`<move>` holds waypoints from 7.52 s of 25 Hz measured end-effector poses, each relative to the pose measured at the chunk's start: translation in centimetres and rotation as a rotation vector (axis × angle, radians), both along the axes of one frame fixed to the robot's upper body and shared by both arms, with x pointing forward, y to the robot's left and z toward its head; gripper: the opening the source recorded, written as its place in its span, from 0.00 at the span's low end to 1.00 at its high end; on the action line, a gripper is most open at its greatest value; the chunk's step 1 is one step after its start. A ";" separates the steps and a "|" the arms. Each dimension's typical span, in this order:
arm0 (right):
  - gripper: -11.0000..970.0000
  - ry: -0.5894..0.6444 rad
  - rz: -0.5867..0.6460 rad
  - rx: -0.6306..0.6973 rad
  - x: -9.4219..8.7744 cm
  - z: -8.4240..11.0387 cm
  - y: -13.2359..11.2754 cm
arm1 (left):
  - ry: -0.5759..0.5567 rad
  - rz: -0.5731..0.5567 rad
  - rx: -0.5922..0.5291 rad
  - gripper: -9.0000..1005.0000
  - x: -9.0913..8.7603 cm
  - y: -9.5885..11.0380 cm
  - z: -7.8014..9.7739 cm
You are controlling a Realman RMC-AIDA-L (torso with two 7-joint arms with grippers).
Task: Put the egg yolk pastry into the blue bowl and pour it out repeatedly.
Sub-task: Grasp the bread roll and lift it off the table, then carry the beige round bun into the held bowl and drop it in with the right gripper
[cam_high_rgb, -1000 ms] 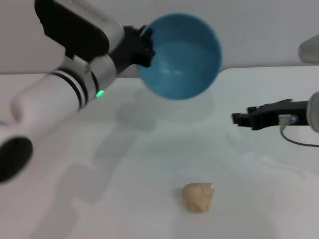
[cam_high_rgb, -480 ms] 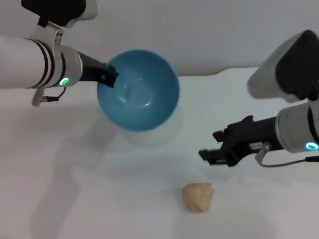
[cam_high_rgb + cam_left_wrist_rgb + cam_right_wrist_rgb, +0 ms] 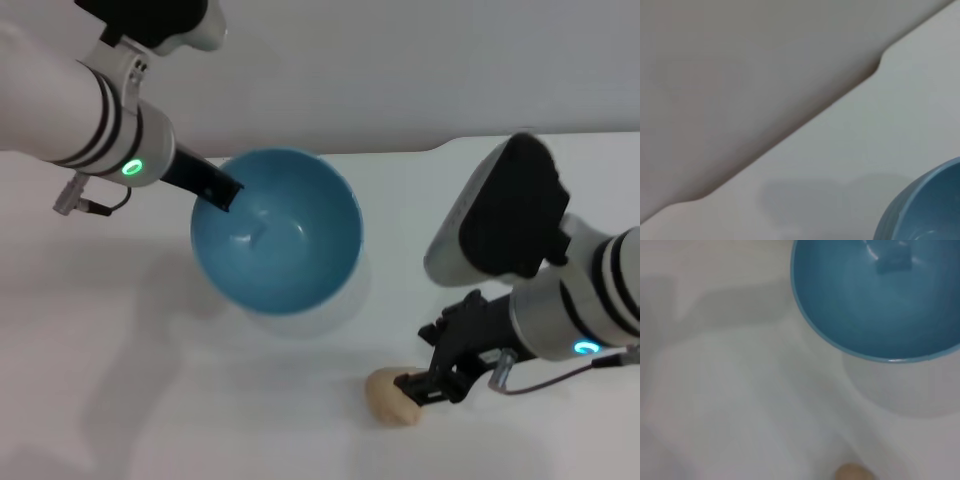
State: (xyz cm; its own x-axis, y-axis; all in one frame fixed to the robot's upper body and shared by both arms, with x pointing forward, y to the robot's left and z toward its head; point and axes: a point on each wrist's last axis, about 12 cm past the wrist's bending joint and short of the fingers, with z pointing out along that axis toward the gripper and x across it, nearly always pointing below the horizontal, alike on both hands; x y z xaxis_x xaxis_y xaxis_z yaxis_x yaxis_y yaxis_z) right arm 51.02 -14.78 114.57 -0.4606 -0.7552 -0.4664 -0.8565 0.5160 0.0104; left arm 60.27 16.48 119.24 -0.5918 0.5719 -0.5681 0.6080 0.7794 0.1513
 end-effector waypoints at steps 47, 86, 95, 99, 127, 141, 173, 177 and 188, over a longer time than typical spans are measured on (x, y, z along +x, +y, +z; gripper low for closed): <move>0.36 -0.018 0.125 -0.107 -1.7 -0.6 3.3 | 0.129 -0.108 0.111 0.02 -2.0 -3.3 -0.7; 0.24 -0.099 0.139 -0.060 -3.0 2.3 3.7 | 0.127 -0.123 0.137 0.02 -2.2 -4.6 -1.1; 0.45 0.029 0.160 -0.104 -4.4 1.8 3.4 | 0.126 -0.120 0.138 0.02 -2.2 -4.5 -1.1; 0.45 0.085 0.132 -0.122 -4.8 1.6 3.2 | 0.117 -0.117 0.148 0.02 -2.1 -4.5 -1.0; 0.45 0.201 -0.006 -0.192 -2.7 -4.2 1.7 | 0.110 -0.107 0.144 0.02 -2.1 -4.9 -0.9; 0.43 0.218 0.022 -0.185 -2.6 -6.0 2.8 | 0.110 -0.106 0.143 0.02 -2.1 -4.9 -0.9; 0.14 0.127 0.153 -0.123 -4.0 -0.9 4.7 | 0.108 -0.113 0.148 0.02 -2.1 -5.0 -0.8; 0.08 0.050 0.210 -0.083 -5.0 2.0 5.4 | 0.109 -0.114 0.150 0.02 -2.1 -5.0 -0.8; 0.07 -0.141 0.170 -0.044 -3.4 6.0 5.0 | 0.113 -0.147 0.178 0.02 -2.6 -5.7 -1.1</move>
